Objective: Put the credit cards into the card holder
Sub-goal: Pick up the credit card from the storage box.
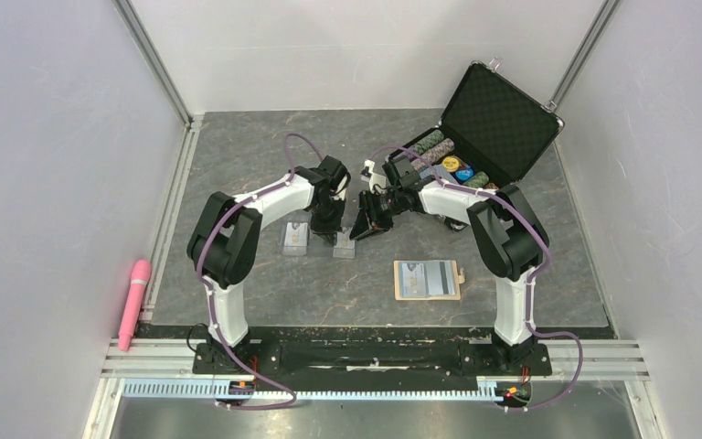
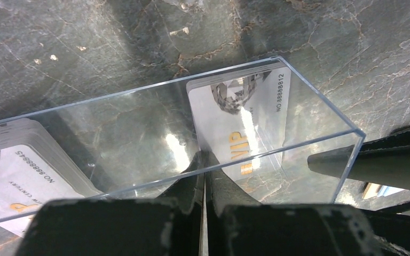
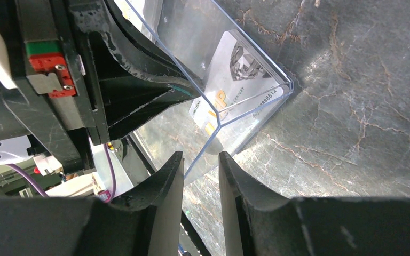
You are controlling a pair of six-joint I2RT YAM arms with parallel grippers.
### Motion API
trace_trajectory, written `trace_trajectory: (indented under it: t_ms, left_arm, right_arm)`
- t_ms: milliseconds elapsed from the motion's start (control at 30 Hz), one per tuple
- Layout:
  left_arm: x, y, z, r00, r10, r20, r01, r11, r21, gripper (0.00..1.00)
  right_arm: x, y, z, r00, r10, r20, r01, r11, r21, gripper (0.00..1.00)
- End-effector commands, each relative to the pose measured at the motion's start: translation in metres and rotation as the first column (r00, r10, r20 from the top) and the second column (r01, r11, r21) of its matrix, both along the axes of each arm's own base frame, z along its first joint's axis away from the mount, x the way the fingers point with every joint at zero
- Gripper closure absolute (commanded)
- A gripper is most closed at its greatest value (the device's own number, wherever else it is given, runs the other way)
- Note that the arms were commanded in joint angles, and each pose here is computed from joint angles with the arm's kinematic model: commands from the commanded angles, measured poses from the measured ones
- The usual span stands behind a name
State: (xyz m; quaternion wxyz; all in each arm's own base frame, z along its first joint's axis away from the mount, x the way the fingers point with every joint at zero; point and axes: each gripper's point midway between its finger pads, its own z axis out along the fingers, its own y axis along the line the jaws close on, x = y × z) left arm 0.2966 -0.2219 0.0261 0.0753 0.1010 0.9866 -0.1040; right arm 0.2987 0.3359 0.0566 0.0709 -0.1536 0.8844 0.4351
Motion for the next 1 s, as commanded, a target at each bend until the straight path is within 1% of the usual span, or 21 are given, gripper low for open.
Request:
trace_trajectory:
  t_ms: [0, 300, 467, 533, 700, 800, 967]
  left_arm:
    - [0.013, -0.024, 0.030, 0.997, -0.001, 0.081, 0.008, 0.996, -0.085, 0.98]
    - [0.019, -0.033, 0.054, 0.992, 0.010, 0.128, 0.007, 0.991, -0.133, 0.98]
    - [0.020, -0.038, 0.065, 0.989, 0.017, 0.144, 0.008, 0.985, -0.171, 0.93]
    - [0.019, -0.041, 0.065, 0.990, 0.019, 0.138, 0.007, 0.982, -0.190, 0.90]
    - [0.016, -0.042, 0.057, 0.992, 0.038, 0.120, -0.013, 0.980, -0.200, 0.88]
    - [0.012, -0.045, 0.049, 0.995, 0.036, 0.096, -0.015, 0.976, -0.217, 0.87]
    - [0.010, -0.054, 0.046, 0.995, 0.050, 0.087, -0.024, 0.961, -0.275, 0.87]
  right_arm:
    - [-0.006, -0.001, -0.014, 1.000, 0.024, -0.019, -0.025, 0.999, -0.021, 0.70]
    - [-0.006, -0.002, -0.015, 1.000, 0.024, -0.020, -0.025, 0.999, -0.025, 0.70]
    - [-0.005, -0.003, -0.015, 1.000, 0.022, -0.020, -0.022, 0.999, -0.026, 0.70]
    - [-0.005, -0.003, -0.015, 1.000, 0.022, -0.020, -0.022, 0.999, -0.026, 0.70]
    - [-0.005, -0.004, -0.015, 1.000, 0.019, -0.020, -0.020, 0.999, -0.027, 0.70]
    - [-0.005, -0.004, -0.015, 1.000, 0.019, -0.020, -0.020, 0.999, -0.028, 0.70]
    - [-0.006, -0.005, -0.015, 1.000, 0.019, -0.018, -0.020, 0.999, -0.029, 0.70]
